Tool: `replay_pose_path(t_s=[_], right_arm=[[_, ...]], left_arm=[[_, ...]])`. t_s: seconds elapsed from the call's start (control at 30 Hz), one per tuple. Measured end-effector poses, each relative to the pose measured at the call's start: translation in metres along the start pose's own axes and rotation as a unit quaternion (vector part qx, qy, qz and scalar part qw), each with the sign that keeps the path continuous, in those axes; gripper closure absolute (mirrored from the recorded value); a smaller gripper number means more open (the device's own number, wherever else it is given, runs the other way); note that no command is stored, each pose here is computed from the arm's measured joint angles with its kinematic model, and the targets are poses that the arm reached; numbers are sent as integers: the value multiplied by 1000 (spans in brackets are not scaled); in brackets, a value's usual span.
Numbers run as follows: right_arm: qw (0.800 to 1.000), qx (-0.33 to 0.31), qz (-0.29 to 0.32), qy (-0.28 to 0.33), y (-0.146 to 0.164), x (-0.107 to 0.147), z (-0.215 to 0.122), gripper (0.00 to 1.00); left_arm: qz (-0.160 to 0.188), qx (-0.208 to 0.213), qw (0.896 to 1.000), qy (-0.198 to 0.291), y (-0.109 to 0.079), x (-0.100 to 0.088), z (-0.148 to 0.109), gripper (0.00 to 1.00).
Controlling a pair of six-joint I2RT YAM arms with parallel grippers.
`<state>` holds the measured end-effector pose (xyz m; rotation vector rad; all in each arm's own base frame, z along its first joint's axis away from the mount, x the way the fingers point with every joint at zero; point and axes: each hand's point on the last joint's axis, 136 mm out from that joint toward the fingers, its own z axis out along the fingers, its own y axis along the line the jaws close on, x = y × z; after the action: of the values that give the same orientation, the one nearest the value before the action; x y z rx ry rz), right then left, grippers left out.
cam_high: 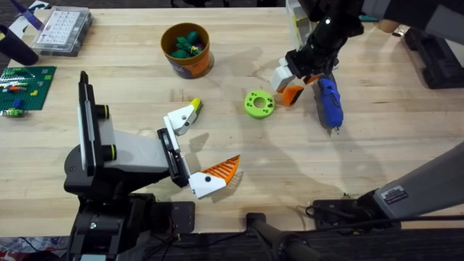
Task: Pick up the gripper from the table and insert it into the empty holder that is missing its gripper. Then pick up a screw, insert it into the mounting hole, and use the screwdriver to tighten it. Finally, clean up the table by picking up the vegetable and placing it into the bucket.
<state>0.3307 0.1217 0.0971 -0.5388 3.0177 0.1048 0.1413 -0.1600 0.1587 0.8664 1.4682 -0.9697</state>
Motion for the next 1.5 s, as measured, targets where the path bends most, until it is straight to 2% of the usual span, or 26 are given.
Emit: replay_pose_path(t_s=[0.47,0.67,1.07,1.5], right_arm=[[999,-1,3,43,1,21,-3,171],[999,-1,14,45,1,22,-4,171],[999,0,23,-24,3,18,-42,171],[999,1,32,-7,-3,45,-4,171]], left_arm=[[-1,0,1000,0,0,-1,0,10],[-1,0,1000,0,0,-1,0,10],[-1,0,1000,0,0,-1,0,10],[-1,0,1000,0,0,-1,0,10]])
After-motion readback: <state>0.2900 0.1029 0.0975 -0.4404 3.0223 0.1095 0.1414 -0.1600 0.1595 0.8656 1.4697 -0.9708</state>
